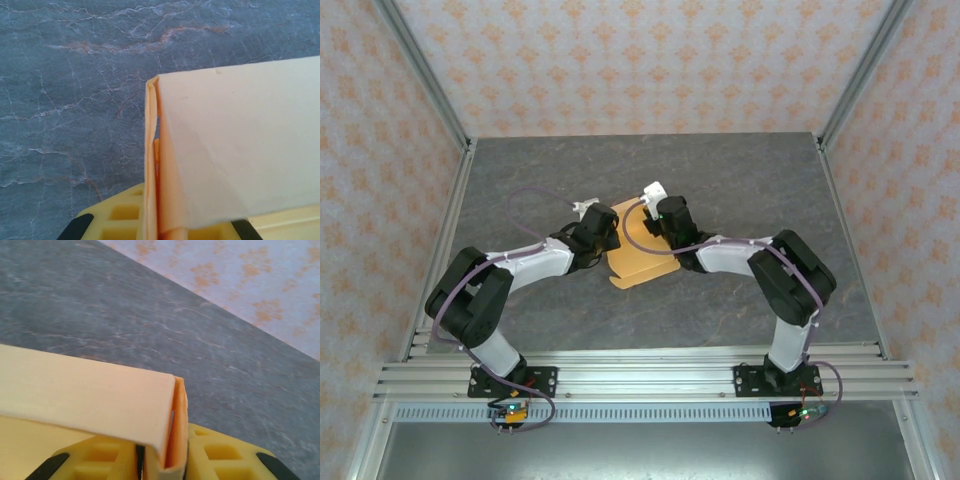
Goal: Fold the paper box
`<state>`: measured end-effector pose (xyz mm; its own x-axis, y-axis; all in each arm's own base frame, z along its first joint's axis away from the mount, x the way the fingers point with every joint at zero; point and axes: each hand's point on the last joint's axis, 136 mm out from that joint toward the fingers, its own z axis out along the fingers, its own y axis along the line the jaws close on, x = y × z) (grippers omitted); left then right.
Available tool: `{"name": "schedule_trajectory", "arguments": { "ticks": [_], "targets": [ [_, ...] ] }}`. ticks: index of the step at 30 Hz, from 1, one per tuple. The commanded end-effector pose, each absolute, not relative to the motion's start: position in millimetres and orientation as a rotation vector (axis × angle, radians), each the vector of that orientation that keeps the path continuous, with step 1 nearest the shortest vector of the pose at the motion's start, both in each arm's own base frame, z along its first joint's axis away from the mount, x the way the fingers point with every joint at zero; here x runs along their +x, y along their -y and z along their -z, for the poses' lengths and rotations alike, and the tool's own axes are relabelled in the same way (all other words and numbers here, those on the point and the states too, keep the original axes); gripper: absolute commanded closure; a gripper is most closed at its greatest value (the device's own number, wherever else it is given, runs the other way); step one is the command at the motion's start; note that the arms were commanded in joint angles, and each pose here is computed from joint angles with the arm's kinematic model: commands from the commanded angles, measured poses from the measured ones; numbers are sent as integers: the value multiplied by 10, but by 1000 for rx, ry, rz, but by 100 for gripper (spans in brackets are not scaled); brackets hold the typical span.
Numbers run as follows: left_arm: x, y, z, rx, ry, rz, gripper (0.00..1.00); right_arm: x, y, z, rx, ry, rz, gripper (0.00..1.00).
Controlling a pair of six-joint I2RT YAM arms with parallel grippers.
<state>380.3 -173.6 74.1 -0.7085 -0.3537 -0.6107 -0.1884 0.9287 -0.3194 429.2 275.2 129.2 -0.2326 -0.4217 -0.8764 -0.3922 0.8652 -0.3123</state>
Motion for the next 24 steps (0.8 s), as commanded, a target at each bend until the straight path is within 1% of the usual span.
{"name": "schedule_trajectory", "arguments": {
  "ticks": [1, 3, 7, 9, 10, 11, 13, 16, 18, 19, 20, 22, 24],
  "targets": [
    [3826, 1779, -895, -408, -2329, 355, 100, 4472, -2346, -1515, -293, -1794, 271, 75],
    [3830, 1774, -880, -411, -2333, 350, 100, 4473, -2288, -1529, -237, -1787, 312, 78],
    [3829, 1783, -888, -420, -2334, 357, 100, 4453, -2261, -1547, -187, -1780, 340, 78],
    [3824, 1771, -873, -430, -2330, 358, 100, 4439, -2311, -1529, -195, -1776, 290, 74],
    [3827, 1768, -867, -430, -2330, 352, 100, 4422, -2393, -1503, -217, -1773, 222, 68],
    [3831, 1759, -864, -432, -2332, 344, 100, 4391, -2475, -1455, -255, -1780, 160, 65],
    [3842, 1756, -885, -432, -2337, 331, 100, 4336, -2584, -1349, -311, -1821, 83, 64],
    [3847, 1741, -891, -440, -2331, 325, 100, 4269, -2606, -1226, -350, -1856, 47, 66],
    [3850, 1703, -869, -458, -2338, 295, 100, 4232, -2563, -1168, -351, -1873, 41, 75],
    [3847, 1682, -863, -473, -2345, 278, 100, 4220, -2542, -1151, -346, -1882, 29, 77],
    [3839, 1650, -845, -496, -2354, 258, 100, 4203, -2554, -1152, -349, -1883, 3, 77],
    [3826, 1607, -834, -535, -2359, 241, 100, 4146, -2610, -1189, -379, -1874, -67, 71],
    [3815, 1592, -815, -556, -2358, 239, 100, 4075, -2684, -1293, -414, -1854, -144, 59]
  ]
}}
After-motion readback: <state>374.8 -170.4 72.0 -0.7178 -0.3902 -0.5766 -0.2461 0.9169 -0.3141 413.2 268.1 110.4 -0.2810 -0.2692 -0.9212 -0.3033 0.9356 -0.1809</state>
